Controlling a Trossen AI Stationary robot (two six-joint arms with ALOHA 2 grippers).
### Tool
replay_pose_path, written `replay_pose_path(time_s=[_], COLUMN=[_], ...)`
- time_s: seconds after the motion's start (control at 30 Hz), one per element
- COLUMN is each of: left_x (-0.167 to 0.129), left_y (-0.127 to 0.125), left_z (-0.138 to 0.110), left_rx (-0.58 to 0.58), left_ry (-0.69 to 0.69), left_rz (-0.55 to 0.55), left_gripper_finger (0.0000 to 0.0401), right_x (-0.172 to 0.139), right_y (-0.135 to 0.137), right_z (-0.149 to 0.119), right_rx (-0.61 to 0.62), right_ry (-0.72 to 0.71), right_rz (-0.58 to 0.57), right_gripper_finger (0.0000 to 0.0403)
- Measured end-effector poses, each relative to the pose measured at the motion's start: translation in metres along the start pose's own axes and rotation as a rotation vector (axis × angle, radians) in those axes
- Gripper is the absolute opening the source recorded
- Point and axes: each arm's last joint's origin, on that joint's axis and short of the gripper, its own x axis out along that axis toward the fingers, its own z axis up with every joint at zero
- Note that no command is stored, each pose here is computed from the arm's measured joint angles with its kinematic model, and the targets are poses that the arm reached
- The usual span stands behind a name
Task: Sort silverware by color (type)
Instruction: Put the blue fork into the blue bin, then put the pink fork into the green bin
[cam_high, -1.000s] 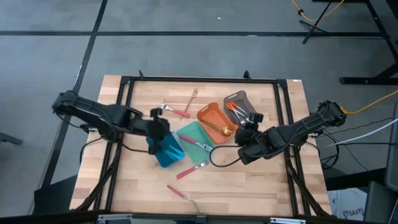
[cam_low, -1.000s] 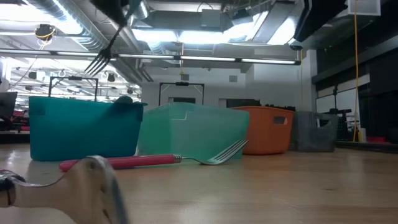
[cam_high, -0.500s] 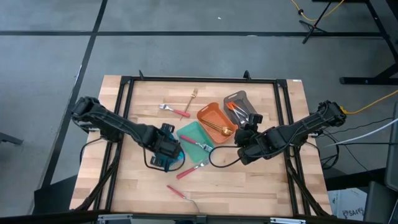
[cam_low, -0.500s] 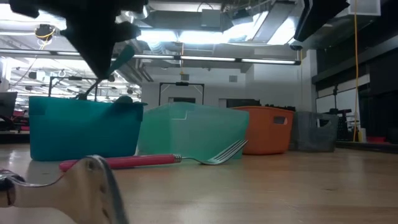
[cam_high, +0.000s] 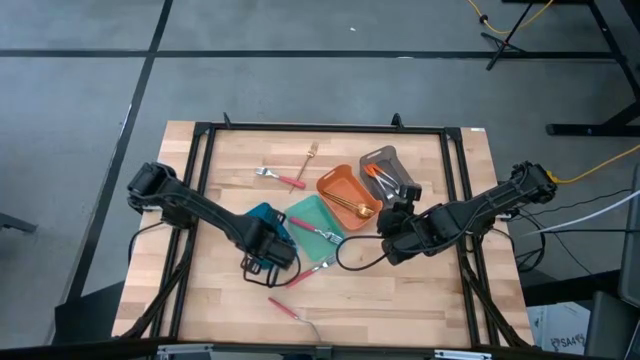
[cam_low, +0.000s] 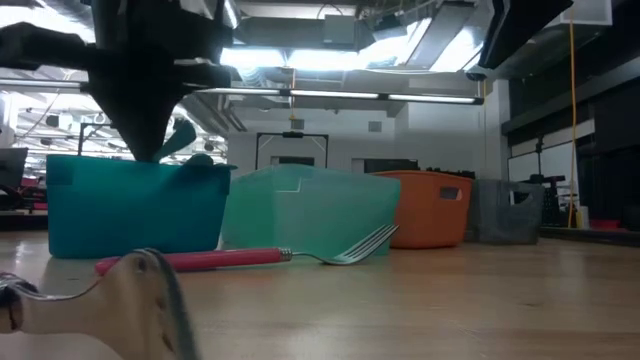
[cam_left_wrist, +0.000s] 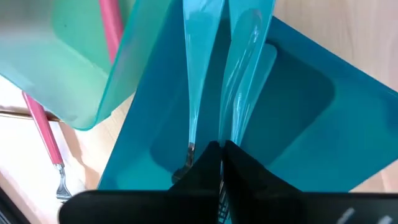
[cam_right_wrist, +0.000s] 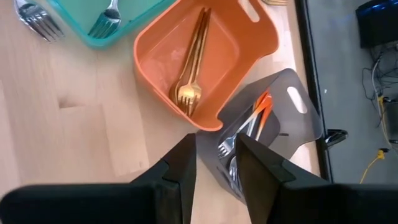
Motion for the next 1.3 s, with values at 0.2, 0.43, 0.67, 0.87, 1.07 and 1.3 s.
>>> replay_pose_path(time_s=[0.2,0.43,0.67,0.87,1.07,1.3], left_x=[0.0027,0.0027,0.0027,0.0027,0.0027,0.0027], left_y=[-0.0005,-0.0005,-0.0008,-0.0008,-0.0007,-0.0008], left_z=[0.0011,0.0011,0.0012,0.0027,0.0043,0.0042], left_rx=[0.002,0.001,0.000,-0.005,-0.015,-0.017], left_ry=[0.008,0.008,0.007,-0.008,-0.023,-0.023], left_rz=[0.000,-0.001,-0.008,-0.009,-0.009,-0.010], left_gripper_finger=[0.0000,0.0019,0.0035,0.0053,0.0072,0.0077], right_x=[0.0000,0.0001,0.0000,0.0000,0.0001,0.0002], right_y=[0.0009,0.0013,0.0017,0.0017,0.0019,0.0019], right_z=[0.0018,0.0016,0.0014,0.0013,0.0014,0.0014], right_rx=[0.012,0.011,0.011,0.011,0.010,0.010], right_ry=[-0.016,-0.010,-0.003,-0.003,-0.002,-0.002], right_rz=[0.009,0.019,0.032,0.032,0.032,0.032], right_gripper_finger=[0.0106,0.0106,0.0106,0.0106,0.0106,0.0106])
